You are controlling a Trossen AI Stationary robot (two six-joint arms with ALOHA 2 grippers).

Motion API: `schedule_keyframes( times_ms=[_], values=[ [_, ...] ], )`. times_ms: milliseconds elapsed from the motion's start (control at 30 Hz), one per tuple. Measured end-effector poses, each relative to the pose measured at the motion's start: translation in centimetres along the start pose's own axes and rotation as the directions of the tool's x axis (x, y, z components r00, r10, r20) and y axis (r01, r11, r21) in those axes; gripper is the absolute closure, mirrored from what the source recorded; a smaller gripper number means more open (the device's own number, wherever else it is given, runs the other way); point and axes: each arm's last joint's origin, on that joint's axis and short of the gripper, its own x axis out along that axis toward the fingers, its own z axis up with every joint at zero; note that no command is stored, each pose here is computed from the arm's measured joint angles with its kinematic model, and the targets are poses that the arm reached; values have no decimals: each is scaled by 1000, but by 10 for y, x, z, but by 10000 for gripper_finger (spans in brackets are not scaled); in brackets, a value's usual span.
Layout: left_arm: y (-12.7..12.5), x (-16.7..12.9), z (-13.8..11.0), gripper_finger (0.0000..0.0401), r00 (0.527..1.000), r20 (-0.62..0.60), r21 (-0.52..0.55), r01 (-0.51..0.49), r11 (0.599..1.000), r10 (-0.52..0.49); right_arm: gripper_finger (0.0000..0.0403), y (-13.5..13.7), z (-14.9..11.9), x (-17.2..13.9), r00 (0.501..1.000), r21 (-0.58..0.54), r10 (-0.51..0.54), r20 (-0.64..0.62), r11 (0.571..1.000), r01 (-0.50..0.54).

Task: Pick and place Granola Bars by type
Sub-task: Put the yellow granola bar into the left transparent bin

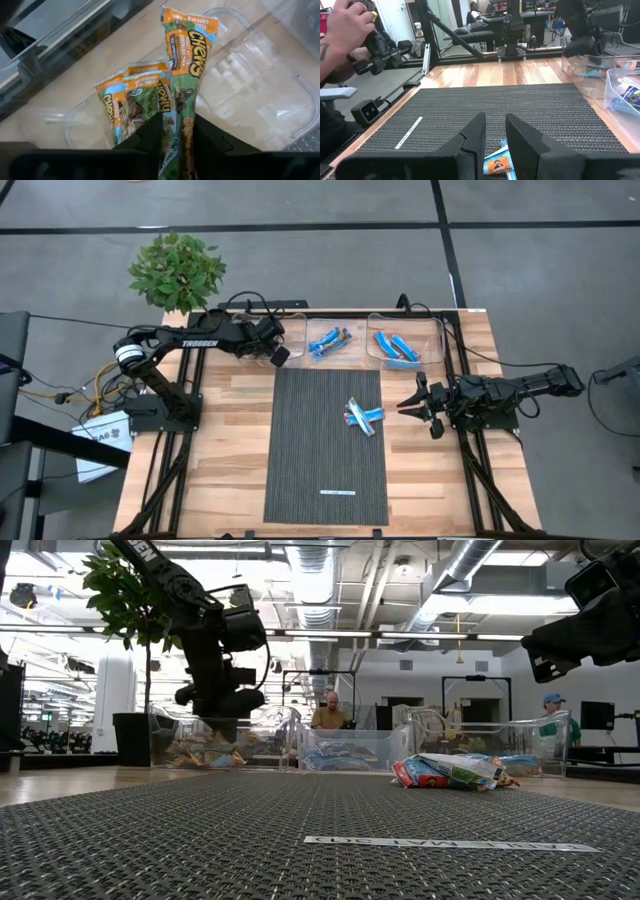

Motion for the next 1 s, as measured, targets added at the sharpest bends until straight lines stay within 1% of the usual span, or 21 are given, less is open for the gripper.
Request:
schedule_keyframes(
  times_ms=[167,300,367,467,633,833,1000],
  values=[
    [0,0,1,282,1000,9,6,3,1000,-3,336,0,0,0,1000,0,0,0,1000,0],
    [-2,0,1,263,999,12,29,33,999,-34,336,0,0,0,1000,0,0,0,1000,0],
    [-4,-1,1,258,999,16,54,45,998,-46,336,0,0,0,1000,0,0,0,1000,0],
    [-9,-4,4,257,997,52,88,60,994,-65,336,0,0,0,1000,0,0,0,1000,0],
    [-19,-20,12,257,979,165,172,92,981,-121,336,0,0,0,1000,0,0,0,1000,0],
    [-34,-49,18,257,928,306,323,107,940,-211,336,0,0,0,1000,0,0,0,1000,0],
    [-49,-71,15,257,888,362,469,88,879,-282,336,0,0,0,1000,0,1,0,1000,-1]
  ],
)
